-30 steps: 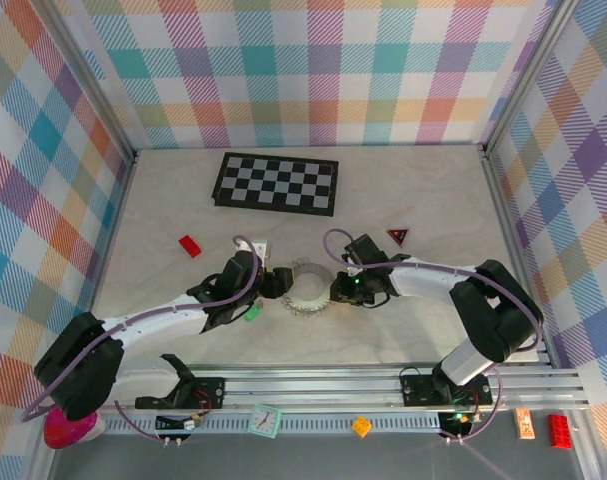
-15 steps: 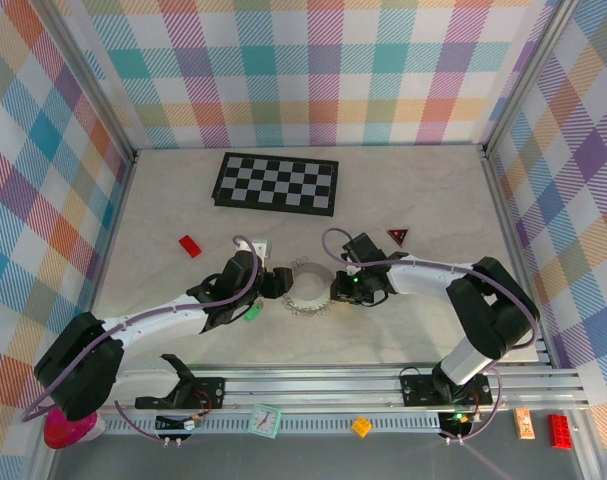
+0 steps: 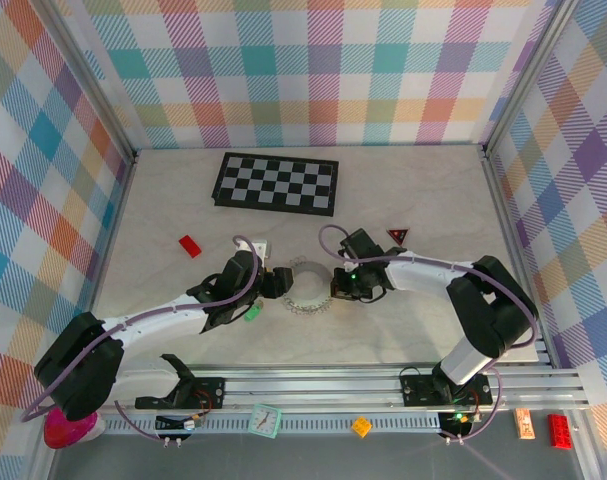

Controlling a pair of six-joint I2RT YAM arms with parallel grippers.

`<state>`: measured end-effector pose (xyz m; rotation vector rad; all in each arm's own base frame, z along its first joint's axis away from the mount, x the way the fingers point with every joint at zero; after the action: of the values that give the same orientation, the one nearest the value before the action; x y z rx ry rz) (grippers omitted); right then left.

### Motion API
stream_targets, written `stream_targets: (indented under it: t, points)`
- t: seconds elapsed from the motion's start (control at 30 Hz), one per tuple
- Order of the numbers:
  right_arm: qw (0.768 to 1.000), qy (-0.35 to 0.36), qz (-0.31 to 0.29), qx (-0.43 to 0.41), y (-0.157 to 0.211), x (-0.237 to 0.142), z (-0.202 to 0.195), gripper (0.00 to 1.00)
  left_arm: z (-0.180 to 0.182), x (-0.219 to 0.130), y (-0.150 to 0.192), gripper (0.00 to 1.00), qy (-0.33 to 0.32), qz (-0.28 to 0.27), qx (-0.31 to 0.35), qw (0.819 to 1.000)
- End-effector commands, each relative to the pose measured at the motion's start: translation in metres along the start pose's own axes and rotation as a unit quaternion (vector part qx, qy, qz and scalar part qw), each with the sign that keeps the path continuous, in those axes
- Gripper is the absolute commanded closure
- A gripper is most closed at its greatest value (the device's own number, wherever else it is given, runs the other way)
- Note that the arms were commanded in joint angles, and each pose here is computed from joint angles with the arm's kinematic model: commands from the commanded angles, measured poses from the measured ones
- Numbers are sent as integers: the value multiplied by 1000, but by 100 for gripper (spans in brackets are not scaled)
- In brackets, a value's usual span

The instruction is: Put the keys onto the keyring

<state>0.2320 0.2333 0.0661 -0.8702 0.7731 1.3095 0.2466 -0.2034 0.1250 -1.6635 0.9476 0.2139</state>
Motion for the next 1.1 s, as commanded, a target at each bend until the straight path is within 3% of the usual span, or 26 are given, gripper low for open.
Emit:
stream_targets:
  t: [0.0,0.3,0.73,0.9,1.07]
  points:
    - [998,35,2,-61,0,-17,3,100,-6,-3,-13,35,3,-21,5,1000]
    - [981,105,31,-158,2,-17,4,100,-2,-6,-12,35,-9,-24,17,1000]
    - [980,108,44,-164,0,-2,5,100,2,-10,-11,35,-16,-30,21,999]
    - [980,108,50,-161,0,2,5,89,2,-10,-11,35,-17,-30,21,999]
    - [980,106,51,-160,-1,4,6,85,2,-11,-11,35,-18,-30,22,999]
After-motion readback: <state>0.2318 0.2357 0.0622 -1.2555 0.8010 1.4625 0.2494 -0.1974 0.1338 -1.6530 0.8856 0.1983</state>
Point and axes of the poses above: each hand's point on the last joint's axis, 136 mm out from that joint toward the fingers, its own x axis out along the fingers, its own z axis along the line the jaws close on, y = z × x, the point moved 4 cm from there along -x, back along the fingers, and after that the axes turned 5 degrees about x, right-handed, at the moved point
